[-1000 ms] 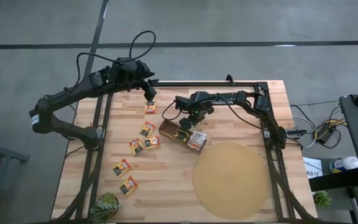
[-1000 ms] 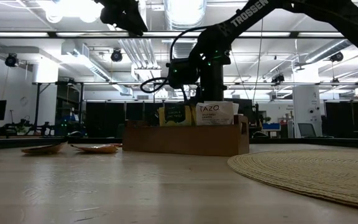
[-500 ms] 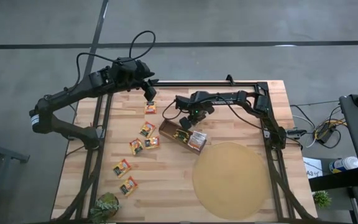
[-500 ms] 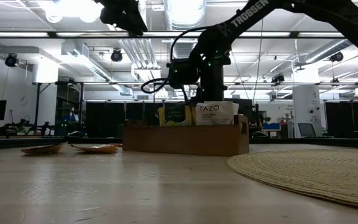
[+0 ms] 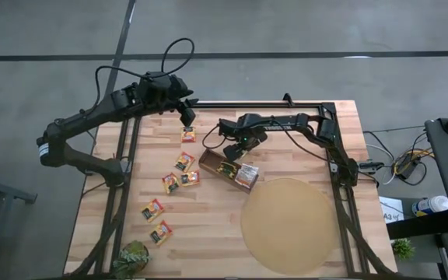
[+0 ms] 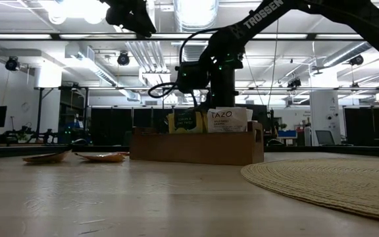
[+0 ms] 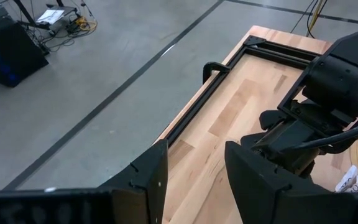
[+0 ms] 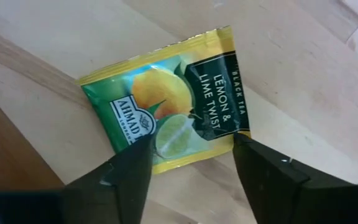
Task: Pick & Place Tea
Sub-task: Put the yellow tea bag into the middle section of the wooden organizer
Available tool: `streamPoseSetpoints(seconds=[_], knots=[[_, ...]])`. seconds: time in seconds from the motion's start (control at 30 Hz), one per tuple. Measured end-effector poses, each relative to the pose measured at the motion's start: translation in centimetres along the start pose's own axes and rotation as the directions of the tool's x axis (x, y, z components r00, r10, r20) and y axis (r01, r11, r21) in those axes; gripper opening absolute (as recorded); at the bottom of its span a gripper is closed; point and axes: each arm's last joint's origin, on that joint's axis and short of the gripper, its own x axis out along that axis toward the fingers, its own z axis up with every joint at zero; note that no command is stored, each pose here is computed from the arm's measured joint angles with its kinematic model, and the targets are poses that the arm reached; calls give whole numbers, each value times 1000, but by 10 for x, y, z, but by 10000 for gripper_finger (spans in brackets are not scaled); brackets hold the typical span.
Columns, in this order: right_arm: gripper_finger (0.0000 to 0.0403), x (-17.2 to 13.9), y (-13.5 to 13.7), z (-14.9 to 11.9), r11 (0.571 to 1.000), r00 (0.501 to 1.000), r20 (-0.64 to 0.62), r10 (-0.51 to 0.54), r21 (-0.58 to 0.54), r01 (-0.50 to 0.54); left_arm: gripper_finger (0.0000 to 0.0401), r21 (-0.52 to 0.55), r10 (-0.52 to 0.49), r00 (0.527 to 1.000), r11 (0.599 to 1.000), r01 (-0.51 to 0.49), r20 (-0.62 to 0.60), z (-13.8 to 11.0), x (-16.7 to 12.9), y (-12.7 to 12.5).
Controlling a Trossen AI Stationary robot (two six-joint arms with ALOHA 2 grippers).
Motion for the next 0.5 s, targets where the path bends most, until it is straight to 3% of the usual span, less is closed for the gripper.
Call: streamPoseSetpoints(seconds=[0.5], knots=[[289,-2,-1,1,1000,1000,-2,4,-24,-4,153,-27,-42,999,999,42,-1,0,0,-1]])
